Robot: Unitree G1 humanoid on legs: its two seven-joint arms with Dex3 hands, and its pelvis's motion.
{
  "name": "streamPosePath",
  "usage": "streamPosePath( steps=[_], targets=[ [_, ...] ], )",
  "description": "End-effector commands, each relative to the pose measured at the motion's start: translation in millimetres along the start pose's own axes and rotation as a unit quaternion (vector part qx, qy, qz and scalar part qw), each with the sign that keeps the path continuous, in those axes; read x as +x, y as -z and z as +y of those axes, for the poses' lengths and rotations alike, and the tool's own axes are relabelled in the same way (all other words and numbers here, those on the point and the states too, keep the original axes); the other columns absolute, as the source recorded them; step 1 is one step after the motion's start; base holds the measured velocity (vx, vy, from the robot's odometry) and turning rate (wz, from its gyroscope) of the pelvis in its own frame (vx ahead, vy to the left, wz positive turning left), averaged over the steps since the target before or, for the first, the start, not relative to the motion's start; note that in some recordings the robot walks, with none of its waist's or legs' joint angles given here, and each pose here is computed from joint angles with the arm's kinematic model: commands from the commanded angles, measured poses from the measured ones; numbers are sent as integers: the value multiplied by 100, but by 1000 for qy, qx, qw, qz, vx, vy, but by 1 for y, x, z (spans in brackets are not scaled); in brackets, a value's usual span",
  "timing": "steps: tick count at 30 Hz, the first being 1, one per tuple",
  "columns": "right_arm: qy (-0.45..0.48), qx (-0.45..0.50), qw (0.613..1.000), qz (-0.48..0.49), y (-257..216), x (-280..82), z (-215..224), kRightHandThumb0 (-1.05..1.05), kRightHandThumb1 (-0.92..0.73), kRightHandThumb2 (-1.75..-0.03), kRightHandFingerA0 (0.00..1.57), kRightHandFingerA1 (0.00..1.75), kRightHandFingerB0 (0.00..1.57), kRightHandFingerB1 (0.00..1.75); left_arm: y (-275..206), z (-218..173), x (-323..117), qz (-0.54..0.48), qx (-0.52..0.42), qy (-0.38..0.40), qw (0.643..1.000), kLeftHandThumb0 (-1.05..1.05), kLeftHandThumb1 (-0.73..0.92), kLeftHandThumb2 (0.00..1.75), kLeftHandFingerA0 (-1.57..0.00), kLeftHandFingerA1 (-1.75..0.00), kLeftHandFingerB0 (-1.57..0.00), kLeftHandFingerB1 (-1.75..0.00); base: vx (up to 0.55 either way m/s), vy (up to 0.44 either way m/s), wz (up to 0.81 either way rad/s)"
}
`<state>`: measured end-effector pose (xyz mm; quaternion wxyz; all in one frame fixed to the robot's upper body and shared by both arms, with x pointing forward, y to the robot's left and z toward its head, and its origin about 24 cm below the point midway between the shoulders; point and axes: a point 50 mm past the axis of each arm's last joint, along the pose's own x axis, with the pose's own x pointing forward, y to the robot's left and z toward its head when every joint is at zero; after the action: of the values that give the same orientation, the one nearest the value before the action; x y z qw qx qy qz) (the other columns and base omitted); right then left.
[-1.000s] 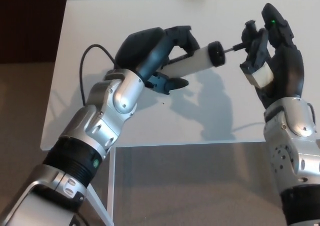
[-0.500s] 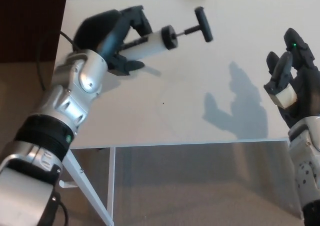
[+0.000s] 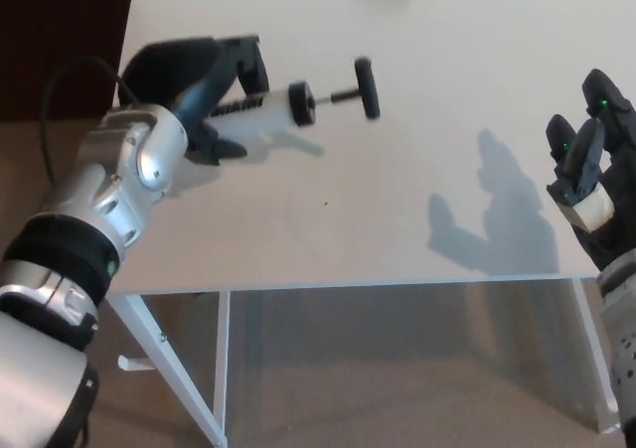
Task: The robot walks towards a desk on which an air pump is kept in the middle. It lifts it up and holds it with its left hand and uses its right hand to compress it by pushing its handle inwards.
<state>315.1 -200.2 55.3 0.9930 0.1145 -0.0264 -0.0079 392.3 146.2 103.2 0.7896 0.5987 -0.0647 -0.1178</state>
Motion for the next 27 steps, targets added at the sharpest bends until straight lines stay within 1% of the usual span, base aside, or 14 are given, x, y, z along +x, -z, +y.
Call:
streamPosePath(
  steps=[1,2,3,5,6,7,8,10,11,12,14,15,21,27],
  targets=[
    [1,6,999,-32,-13,-4,-1,-92,-78,-111,0,10,0,7,-17,-17,4,-32,55,64,996,-13,75,55,-67,-170,-48,-153,0,0,0],
    [0,4,999,-42,-17,-4,1,-92,-78,-111,0,10,0,7,-22,-20,5,-34,64,80,994,-13,75,55,-67,-170,-48,-153,0,0,0],
    [-3,2,999,-51,-21,-5,2,-92,-78,-112,0,10,0,7,-25,-22,7,-34,63,88,994,-19,65,61,-69,-151,-61,-108,0,0,0],
    [-5,1,998,-56,-24,-5,3,-92,-78,-112,0,10,0,7,-28,-24,7,-34,61,93,993,-19,65,61,-69,-151,-61,-108,0,0,0],
    [-12,-3,997,-70,-30,-6,6,-92,-78,-112,0,10,0,7,-30,-27,8,-22,41,131,990,-59,55,58,-4,-27,-5,-24,0,0,0],
    [-16,-6,997,-80,-34,-7,8,-92,-78,-112,0,10,0,7,-32,-30,9,-14,26,159,987,-59,55,58,-4,-27,-5,-24,0,0,0],
    [-22,-9,995,-92,-40,-10,11,-92,-77,-112,0,10,0,8,-34,-33,9,-9,25,185,982,-80,46,83,0,0,0,-3,0,0,0],
    [-29,-10,994,-103,-46,-12,13,-92,-77,-112,0,10,0,8,-36,-36,9,-5,32,206,978,-80,46,83,0,0,0,-3,0,0,0],
    [-32,-13,993,-110,-50,-14,14,-91,-77,-112,0,11,0,8,-37,-37,9,-3,35,211,977,-85,54,58,0,0,0,0,0,0,0],
    [-38,-16,992,-121,-55,-17,16,-92,-77,-112,0,10,0,8,-39,-37,10,-1,37,217,976,-89,47,85,0,0,0,-1,0,0,0],
    [-42,-18,991,-127,-59,-19,17,-92,-77,-112,0,10,0,8,-40,-37,10,-1,38,220,975,-89,47,85,0,0,0,-1,0,0,0],
    [-44,-21,990,-133,-63,-21,19,-91,-76,-111,0,12,0,9,-40,-35,11,-1,41,219,975,-93,63,59,0,0,0,0,0,0,0],
    [-49,-31,987,-151,-72,-29,23,-90,-75,-110,0,13,0,10,-39,-23,13,-5,46,208,977,-100,67,60,0,0,0,0,0,0,0],
    [-60,-52,983,-168,-80,-36,29,-89,-77,-111,0,13,0,10,-40,30,18,-32,11,144,989,-101,64,59,0,0,0,0,0,0,0]
  ],
)
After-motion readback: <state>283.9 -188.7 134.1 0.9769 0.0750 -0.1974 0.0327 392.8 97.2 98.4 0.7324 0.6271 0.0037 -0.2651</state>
